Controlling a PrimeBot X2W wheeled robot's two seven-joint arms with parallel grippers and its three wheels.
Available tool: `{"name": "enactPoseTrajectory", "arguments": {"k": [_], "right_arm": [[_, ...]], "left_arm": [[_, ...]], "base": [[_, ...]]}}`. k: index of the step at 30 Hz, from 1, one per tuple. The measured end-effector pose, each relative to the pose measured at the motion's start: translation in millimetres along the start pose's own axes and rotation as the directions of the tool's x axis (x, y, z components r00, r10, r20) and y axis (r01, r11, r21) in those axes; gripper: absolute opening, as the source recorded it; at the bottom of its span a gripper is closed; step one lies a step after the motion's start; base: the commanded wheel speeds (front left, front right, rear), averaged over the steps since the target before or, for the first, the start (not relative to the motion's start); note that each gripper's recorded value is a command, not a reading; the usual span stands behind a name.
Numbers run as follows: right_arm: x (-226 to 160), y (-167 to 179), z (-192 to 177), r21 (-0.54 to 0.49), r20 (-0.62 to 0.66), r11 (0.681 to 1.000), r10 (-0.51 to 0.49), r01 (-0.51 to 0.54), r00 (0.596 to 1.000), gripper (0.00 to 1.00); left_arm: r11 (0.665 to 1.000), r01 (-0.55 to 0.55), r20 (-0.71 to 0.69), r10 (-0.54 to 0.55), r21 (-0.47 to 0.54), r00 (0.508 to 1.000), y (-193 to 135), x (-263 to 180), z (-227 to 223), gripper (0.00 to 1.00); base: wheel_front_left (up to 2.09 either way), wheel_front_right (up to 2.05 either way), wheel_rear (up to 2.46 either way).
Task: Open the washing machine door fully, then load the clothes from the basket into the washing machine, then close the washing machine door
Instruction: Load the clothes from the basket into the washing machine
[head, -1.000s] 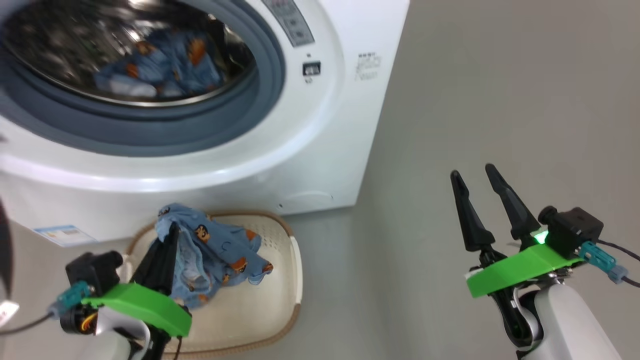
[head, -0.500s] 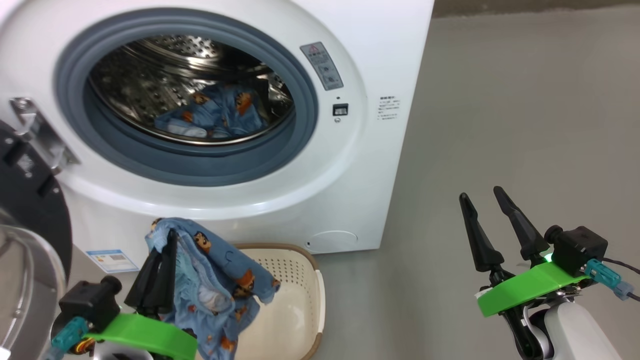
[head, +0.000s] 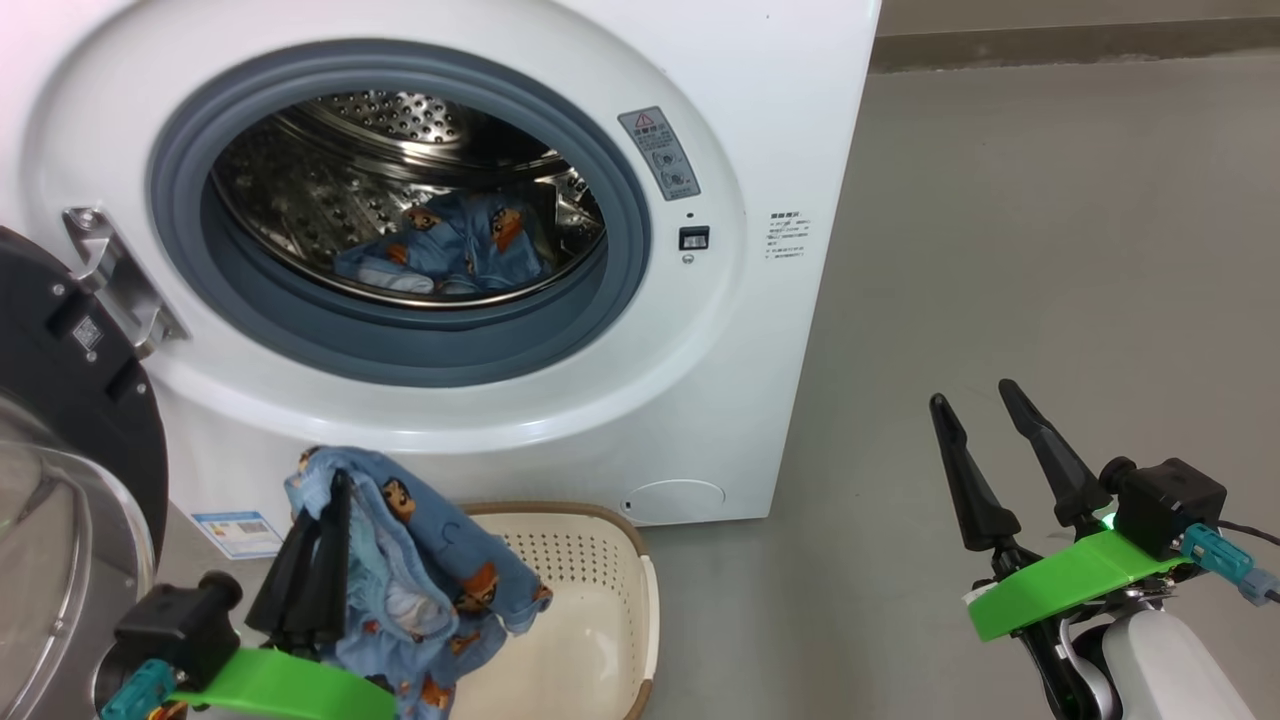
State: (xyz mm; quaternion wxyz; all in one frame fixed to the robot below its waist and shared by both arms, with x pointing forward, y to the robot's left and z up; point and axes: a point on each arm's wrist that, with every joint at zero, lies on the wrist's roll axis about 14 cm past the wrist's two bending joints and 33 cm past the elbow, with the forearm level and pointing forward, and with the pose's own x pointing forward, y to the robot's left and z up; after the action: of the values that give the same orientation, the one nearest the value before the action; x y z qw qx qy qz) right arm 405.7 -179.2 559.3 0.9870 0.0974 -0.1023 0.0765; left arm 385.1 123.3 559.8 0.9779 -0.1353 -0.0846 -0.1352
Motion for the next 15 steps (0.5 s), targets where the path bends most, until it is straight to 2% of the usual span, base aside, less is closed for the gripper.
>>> {"name": "enactPoseTrajectory", "arguments": {"k": [8,15], "right_arm": [[0,-2,-2,0.003,-0.006,1.000,-0.005,0.005,1.000,1.00],[0,-6,-12,0.007,-0.030,1.000,-0.017,0.017,0.999,1.00]], "left_arm": [[1.000,0.008,-0.006,-0.008,-0.011,1.000,-3,4,-4,0.00],[0.999,0.043,0.046,-0.043,0.004,0.998,-5,35,12,0.00]], "base": [[0.00,0.00,0.00],[0.00,0.00,0.00]]}}
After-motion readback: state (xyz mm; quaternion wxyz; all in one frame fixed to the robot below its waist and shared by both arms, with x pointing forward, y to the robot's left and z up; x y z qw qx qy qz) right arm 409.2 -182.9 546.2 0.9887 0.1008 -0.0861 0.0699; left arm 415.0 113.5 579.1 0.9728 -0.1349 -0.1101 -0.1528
